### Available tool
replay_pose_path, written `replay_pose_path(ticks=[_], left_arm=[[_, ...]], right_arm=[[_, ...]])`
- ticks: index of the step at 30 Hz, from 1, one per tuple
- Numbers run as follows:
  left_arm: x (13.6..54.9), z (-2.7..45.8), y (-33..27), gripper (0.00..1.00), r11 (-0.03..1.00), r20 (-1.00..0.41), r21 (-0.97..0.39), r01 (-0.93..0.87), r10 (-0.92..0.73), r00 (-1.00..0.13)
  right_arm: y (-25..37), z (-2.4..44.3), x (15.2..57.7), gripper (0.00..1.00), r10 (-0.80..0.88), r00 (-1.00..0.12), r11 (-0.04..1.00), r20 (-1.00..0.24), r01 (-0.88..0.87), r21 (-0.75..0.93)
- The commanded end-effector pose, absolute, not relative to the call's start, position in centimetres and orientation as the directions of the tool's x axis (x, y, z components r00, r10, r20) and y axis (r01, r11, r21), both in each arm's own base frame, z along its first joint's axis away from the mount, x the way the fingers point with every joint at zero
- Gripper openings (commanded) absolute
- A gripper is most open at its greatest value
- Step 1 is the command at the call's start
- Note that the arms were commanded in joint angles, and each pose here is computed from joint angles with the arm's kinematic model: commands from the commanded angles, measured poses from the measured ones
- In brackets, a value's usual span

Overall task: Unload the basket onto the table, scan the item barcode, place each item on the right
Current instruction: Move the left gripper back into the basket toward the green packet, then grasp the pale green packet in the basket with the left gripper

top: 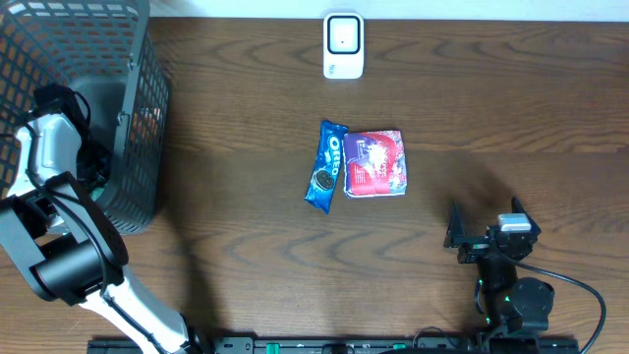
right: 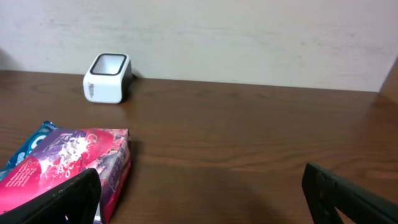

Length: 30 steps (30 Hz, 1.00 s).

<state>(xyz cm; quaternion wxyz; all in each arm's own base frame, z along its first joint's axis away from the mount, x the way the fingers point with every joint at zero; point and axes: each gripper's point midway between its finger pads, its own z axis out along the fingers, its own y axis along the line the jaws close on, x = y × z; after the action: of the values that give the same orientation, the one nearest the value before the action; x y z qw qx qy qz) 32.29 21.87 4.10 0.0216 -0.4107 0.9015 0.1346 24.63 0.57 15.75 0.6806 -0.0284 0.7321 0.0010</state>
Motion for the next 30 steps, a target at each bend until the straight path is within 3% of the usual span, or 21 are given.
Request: replay_pose_path(ticks=[1,2,10,17,24,30], left_arm=[[31.7,2.3,21.6,0.13,0.634,-0.097,0.237,-0.736,-0.739,-0.667],[31.7,2.4,21.7,0.08,0.633,-0.099,0.236,-0.737,-0.739,-0.666],[33.4,5.2,21.8,0.07,0.617,-0.163,0.167,-0.769,-0.752,-0.639],[35.3,14.2,22.1,0.07,0.608,-0.386,0.028,-0.793,-0.726,-0.57],[35.2,24.9,21.3,0.07,0.631,-0.623,-0.134,-0.764,-0.653,-0.43],[33.7,29.7,20.3,0.07,0.647,-0.706,-0.187,-0.739,-0.612,-0.357]], right_arm=[[1.1,15.7,24.6,0.99,-0.046,-0.07,0.997,-0.997,-0.066,-0.041],[1.1,15.7,24.6,0.99,-0.046,-0.07,0.997,-0.997,-0.066,-0.041],[1.1,15.7,24.6,0.99,-0.046,-0.07,0.997,-0.996,-0.066,-0.041],[1.1,15.7,24.6,0.99,-0.046,-0.07,0.997,-0.996,-0.065,-0.041],[1.1,15.7,24.6,0.99,-0.046,-0.07,0.997,-0.997,-0.066,-0.041],[1.1,15.7,24.6,0.99,-0.046,-0.07,0.997,-0.997,-0.066,-0.041]])
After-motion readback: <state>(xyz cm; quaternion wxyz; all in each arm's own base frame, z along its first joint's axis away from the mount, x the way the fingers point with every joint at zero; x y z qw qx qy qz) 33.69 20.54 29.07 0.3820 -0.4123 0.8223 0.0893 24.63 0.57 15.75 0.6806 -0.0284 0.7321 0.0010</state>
